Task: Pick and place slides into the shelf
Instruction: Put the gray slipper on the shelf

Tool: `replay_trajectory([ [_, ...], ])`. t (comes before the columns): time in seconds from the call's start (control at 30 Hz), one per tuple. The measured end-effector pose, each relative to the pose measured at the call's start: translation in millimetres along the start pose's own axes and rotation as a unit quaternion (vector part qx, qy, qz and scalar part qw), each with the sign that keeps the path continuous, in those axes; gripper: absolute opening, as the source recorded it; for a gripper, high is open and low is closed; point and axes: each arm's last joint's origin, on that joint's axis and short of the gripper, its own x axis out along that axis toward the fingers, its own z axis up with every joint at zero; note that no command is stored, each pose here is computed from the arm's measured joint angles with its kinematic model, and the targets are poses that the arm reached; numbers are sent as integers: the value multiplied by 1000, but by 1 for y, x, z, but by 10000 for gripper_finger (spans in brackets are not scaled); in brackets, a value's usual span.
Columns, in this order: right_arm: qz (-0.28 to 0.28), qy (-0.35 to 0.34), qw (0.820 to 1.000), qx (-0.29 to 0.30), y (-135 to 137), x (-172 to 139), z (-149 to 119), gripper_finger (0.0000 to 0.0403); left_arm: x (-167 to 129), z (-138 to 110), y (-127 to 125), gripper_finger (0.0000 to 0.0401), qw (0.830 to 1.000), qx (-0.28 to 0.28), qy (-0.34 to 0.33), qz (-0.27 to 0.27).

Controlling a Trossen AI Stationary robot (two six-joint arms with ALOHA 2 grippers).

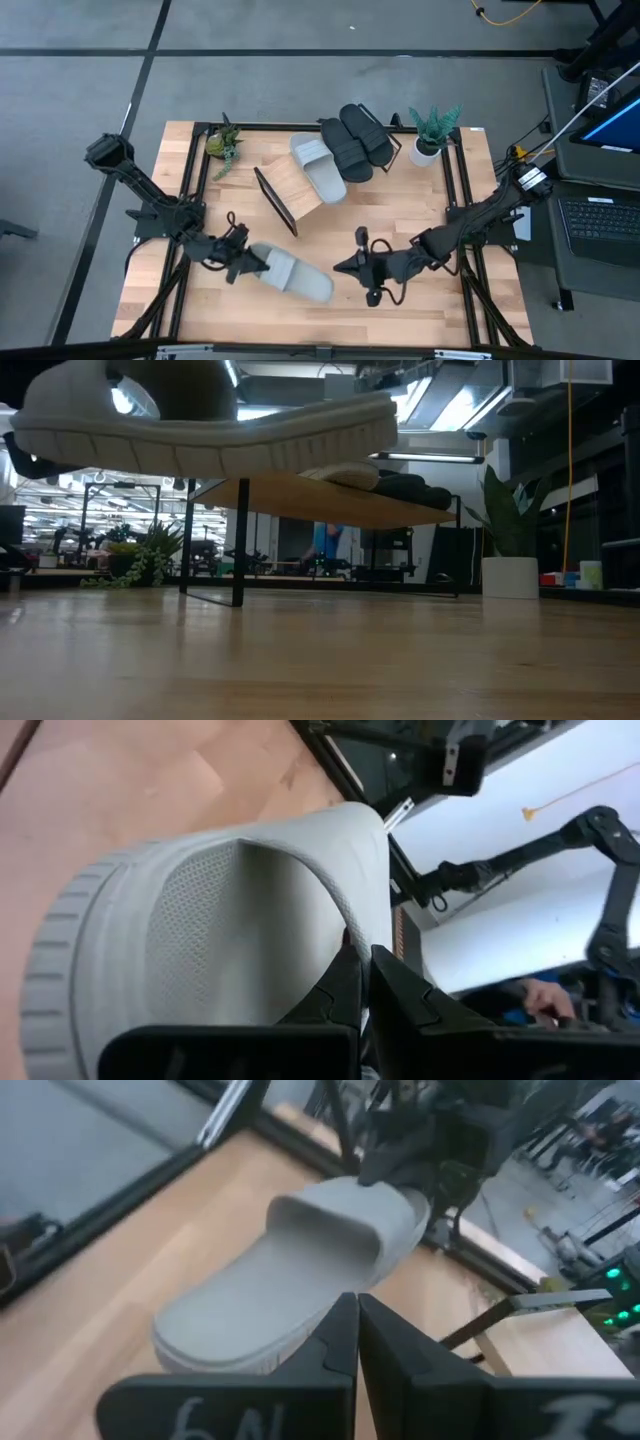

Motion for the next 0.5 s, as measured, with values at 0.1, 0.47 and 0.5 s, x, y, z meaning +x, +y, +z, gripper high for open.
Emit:
replay_trajectory([
  [0.1, 21, 38, 999, -17, -3, -1, 9, 14, 1, 3, 2, 0, 1000, -2, -8, 5],
  [0.47, 80, 149, 981, -92, 2, 18, 28, 14, 5, 16, 0, 0, 998, -25, -48, -9],
  [0.5, 84, 162, 978, -100, 3, 21, 29, 14, 6, 17, 0, 0, 998, -26, -51, -10],
])
